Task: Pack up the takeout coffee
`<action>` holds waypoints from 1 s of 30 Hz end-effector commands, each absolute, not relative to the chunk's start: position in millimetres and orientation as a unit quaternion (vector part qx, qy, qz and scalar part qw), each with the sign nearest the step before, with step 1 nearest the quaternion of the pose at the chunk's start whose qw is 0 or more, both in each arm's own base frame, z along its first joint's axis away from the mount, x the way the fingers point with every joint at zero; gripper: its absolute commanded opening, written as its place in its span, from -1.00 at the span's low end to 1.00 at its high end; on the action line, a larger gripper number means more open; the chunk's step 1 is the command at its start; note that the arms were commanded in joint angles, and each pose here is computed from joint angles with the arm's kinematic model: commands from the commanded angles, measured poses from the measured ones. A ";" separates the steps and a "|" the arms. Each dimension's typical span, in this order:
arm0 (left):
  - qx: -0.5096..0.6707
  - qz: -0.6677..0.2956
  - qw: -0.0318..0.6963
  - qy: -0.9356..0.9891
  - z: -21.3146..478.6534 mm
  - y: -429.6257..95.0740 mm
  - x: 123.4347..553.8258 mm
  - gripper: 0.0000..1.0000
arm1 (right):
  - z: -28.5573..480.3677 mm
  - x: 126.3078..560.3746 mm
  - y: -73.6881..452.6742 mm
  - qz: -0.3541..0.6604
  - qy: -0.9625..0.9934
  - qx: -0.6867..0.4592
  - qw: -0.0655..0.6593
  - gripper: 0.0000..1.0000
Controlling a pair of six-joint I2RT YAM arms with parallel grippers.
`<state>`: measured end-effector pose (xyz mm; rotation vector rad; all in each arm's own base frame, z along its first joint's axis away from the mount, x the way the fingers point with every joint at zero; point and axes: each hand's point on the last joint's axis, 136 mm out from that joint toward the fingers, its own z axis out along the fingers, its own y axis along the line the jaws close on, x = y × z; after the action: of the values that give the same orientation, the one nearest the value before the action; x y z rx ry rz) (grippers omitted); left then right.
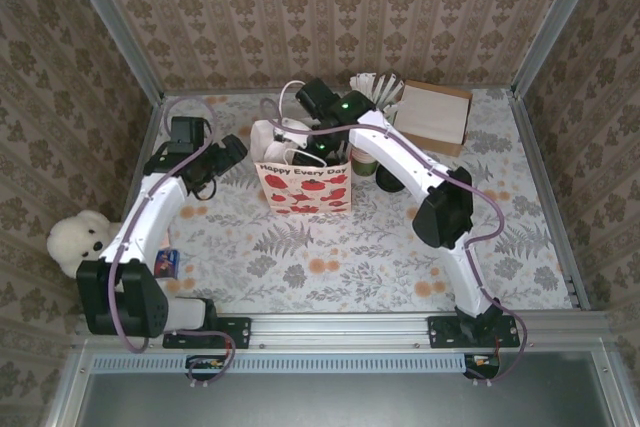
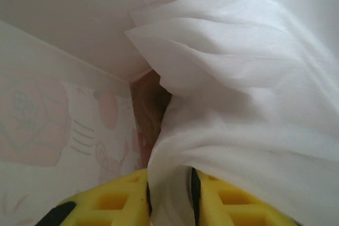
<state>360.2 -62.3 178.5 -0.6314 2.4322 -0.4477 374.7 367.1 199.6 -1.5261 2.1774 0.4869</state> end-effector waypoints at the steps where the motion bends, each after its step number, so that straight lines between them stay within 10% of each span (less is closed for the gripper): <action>1: -0.239 -0.151 0.269 0.921 165.0 -60.3 361.3 1.00 | 258.5 375.3 353.7 0.144 0.782 -0.531 0.294 -0.07; 11: -0.222 -0.181 0.237 0.929 140.0 -79.3 389.0 1.00 | 337.6 396.3 318.6 0.144 0.834 -0.309 0.434 0.99; 21: -0.214 -0.180 0.220 0.934 127.2 -89.2 391.3 1.00 | 374.8 378.8 228.2 0.185 0.814 -0.071 0.545 1.00; 30: -0.206 -0.177 0.212 0.939 126.5 -97.8 385.6 1.00 | 307.8 373.8 222.8 0.301 0.873 -0.002 0.383 0.82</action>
<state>384.8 -90.8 122.9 -0.6014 2.5985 -0.4888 379.3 197.6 330.2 -0.0364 2.1119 0.6017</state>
